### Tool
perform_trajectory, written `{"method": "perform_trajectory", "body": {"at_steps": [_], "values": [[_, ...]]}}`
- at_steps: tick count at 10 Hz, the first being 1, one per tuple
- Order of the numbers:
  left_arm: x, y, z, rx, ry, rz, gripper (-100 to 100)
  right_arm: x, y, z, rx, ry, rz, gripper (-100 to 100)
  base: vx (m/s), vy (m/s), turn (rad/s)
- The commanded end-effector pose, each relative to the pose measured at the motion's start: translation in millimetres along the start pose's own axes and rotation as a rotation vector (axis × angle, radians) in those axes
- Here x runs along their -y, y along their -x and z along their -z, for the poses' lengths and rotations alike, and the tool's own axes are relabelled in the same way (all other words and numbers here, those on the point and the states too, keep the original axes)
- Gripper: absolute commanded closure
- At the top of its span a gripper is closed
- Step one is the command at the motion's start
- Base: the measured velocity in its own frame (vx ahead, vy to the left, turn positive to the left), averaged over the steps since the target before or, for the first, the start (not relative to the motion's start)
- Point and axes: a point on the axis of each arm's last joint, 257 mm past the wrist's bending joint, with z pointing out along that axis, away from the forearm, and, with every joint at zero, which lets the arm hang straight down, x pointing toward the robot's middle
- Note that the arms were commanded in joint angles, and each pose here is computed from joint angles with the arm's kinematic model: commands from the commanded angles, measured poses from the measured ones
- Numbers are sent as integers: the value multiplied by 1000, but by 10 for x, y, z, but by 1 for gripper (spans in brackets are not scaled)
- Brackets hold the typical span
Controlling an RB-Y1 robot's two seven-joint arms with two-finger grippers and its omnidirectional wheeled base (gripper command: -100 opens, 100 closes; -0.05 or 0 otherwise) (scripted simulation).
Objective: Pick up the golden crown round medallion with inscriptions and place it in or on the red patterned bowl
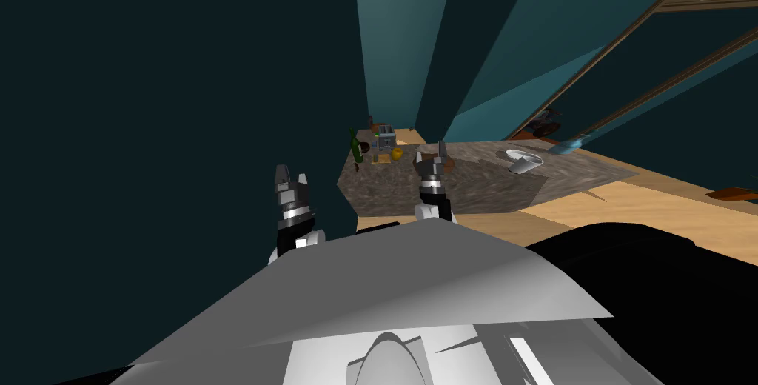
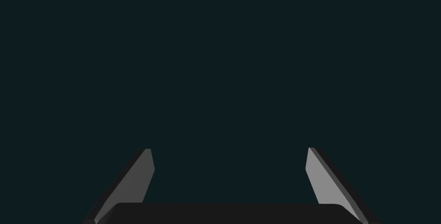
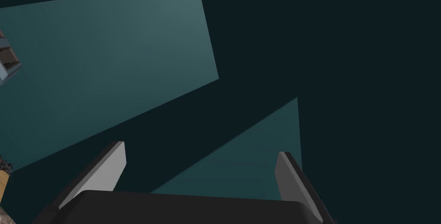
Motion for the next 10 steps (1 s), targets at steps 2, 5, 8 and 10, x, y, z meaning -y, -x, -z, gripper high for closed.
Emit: {"method": "perform_trajectory", "body": {"at_steps": [2,5,8,10], "values": [[-93,-87,-35,-58,19,-26,-100,0,0,0,0,0,0,0,-34,7,-14],[-308,-211,-125,-127,69,-61,-100,0,0,0,0,0,0,0,-81,10,-22],[-497,-290,-214,-164,117,-83,-100,0,0,0,0,0,0,0,-70,13,-25],[-600,-326,-265,-179,145,-94,-100,0,0,0,0,0,0,0,-77,10,-30]]}}
